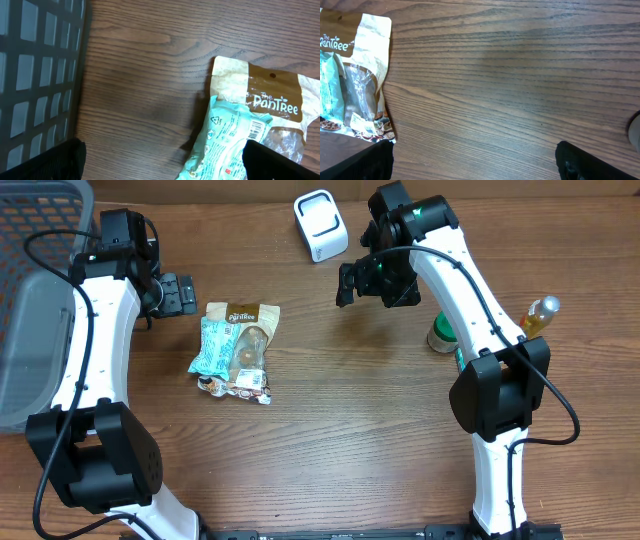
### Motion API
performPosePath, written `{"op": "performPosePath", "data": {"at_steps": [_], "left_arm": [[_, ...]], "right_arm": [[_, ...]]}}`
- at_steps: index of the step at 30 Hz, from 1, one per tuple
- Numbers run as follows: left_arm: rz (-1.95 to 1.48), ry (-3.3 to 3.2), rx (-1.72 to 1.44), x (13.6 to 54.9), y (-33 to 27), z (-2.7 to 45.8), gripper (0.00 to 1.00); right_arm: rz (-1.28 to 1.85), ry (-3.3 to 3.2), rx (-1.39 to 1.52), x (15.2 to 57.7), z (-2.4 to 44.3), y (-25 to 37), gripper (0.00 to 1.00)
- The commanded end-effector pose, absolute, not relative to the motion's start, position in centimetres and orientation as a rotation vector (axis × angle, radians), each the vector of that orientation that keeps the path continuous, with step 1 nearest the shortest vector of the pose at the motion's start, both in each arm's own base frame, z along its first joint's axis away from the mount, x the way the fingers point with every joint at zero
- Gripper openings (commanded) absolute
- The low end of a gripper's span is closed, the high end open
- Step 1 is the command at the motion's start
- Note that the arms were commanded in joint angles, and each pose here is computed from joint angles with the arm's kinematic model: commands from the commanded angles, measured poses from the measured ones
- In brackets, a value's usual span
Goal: Scan the item barcode
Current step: 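Raise the right gripper and move it toward the PanTree packet, then lower the left gripper onto the PanTree packet and grasp it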
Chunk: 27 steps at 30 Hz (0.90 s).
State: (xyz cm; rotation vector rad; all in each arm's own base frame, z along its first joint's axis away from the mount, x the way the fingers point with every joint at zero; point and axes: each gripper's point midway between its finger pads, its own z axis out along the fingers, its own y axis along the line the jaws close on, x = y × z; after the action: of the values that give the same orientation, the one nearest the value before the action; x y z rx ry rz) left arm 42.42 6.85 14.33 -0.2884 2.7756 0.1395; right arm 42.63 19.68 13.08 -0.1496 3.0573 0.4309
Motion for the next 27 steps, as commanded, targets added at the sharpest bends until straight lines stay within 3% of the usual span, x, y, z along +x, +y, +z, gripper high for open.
{"op": "performPosePath", "data": {"at_steps": [1,6,10,17,19,20,21,22,27], "left_arm": [[0.140,2.712,-0.248,43.5,6.6,16.0,1.00],[0.124,2.570,-0.243,46.6,6.8,17.6,0.99],[-0.161,2.565,-0.216,47.0,3.0,17.7,1.00],[-0.456,2.810,0.024,41.1,-1.4,15.0,0.97],[-0.448,2.900,0.073,39.1,-1.3,13.5,0.84],[-0.424,2.937,0.079,38.4,-1.0,12.8,0.73],[-0.390,2.964,0.070,37.9,-0.5,12.0,0.54],[-0.373,2.974,0.065,37.8,-0.3,11.5,0.45],[-0.298,2.966,0.048,38.0,1.0,8.7,0.53]], "right_arm": [[0.453,3.021,-0.161,42.7,14.5,19.8,1.00],[0.439,3.011,-0.161,42.9,14.5,19.6,1.00],[0.454,2.967,-0.166,43.9,14.7,20.0,1.00],[0.463,2.969,-0.166,43.9,14.8,20.1,1.00],[0.450,2.971,-0.163,43.9,14.7,19.9,1.00],[0.449,2.972,-0.163,43.8,14.7,19.9,1.00],[0.449,2.974,-0.163,43.8,14.7,19.9,1.00],[0.448,2.975,-0.162,43.8,14.7,19.8,1.00],[0.448,2.978,-0.163,43.7,14.7,19.8,1.00]]}}
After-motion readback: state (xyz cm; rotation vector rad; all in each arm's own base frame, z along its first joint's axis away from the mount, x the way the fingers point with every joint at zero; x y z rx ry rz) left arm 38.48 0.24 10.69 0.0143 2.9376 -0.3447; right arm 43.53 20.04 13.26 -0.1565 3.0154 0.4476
